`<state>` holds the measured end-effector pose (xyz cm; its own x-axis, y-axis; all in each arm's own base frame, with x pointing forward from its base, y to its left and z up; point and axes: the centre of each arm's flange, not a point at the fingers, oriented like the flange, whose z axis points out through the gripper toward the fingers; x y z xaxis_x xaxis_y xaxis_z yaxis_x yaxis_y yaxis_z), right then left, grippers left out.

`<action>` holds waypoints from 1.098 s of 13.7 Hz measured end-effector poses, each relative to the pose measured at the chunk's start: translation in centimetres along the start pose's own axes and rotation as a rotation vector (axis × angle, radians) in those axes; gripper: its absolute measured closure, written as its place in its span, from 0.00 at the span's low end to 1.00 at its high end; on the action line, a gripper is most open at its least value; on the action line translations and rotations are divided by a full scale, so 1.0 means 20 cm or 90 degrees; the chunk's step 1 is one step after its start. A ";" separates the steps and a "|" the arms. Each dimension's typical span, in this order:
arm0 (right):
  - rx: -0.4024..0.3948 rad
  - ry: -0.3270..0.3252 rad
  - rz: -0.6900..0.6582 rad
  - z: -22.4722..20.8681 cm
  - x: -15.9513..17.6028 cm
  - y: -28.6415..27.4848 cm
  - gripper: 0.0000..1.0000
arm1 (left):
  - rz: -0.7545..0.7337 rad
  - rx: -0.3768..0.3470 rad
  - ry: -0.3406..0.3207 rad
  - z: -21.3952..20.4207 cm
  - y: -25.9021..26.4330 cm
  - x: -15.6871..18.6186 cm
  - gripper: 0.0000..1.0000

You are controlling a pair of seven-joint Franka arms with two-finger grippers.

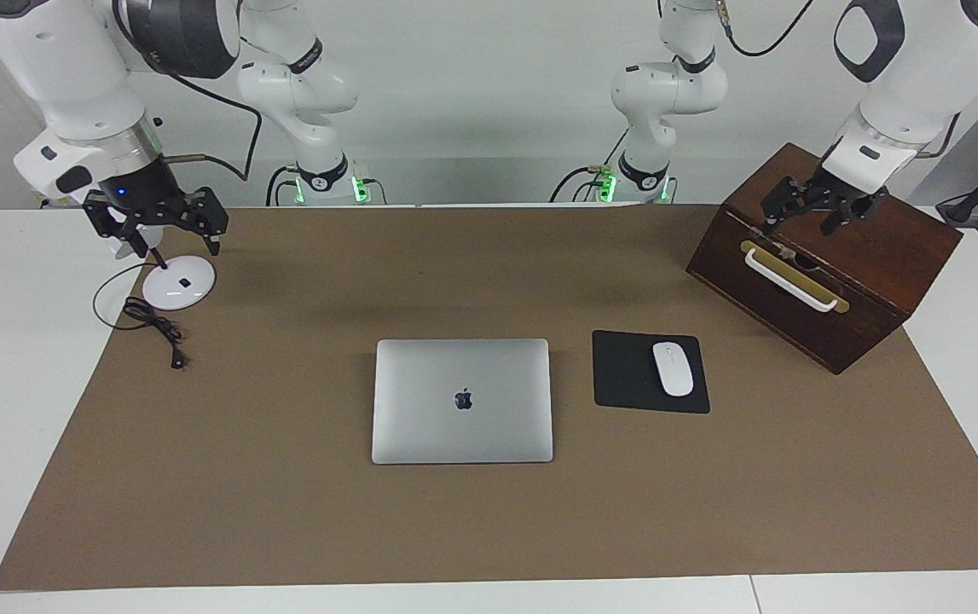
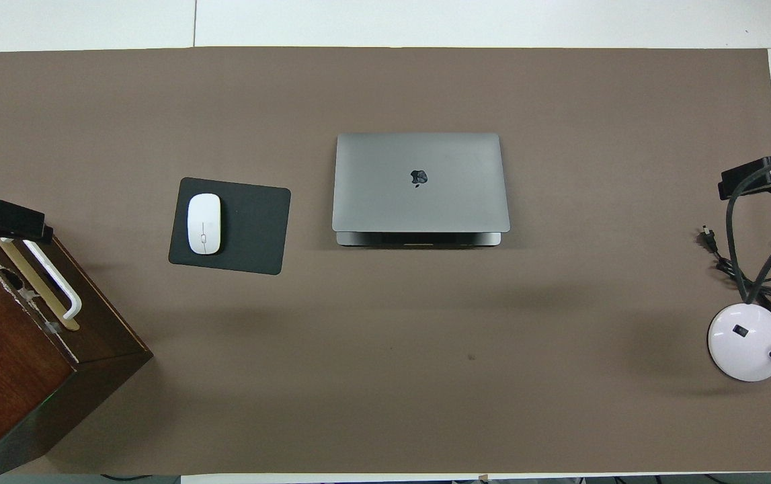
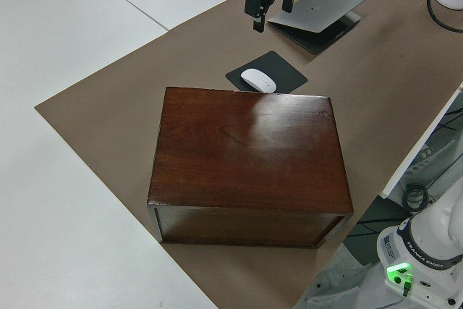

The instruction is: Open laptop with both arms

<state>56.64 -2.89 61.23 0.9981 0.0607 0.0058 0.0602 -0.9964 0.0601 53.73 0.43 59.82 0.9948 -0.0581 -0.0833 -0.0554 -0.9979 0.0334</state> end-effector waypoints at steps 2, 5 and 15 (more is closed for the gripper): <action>0.000 0.000 0.000 0.00 0.00 0.00 0.00 | -0.008 0.000 0.000 0.00 0.00 0.00 0.00; 0.001 0.001 0.000 0.00 0.00 0.00 0.00 | -0.010 0.000 0.000 0.00 0.00 0.00 0.00; 0.011 0.013 -0.004 0.00 0.03 -0.03 0.00 | -0.010 0.000 0.002 0.00 0.00 0.00 0.00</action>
<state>57.11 -2.33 61.14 0.9973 0.0677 0.0266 0.0665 -0.9968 0.0435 53.71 0.40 59.91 0.9958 -0.0424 -0.0809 -0.0399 -0.9987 0.0319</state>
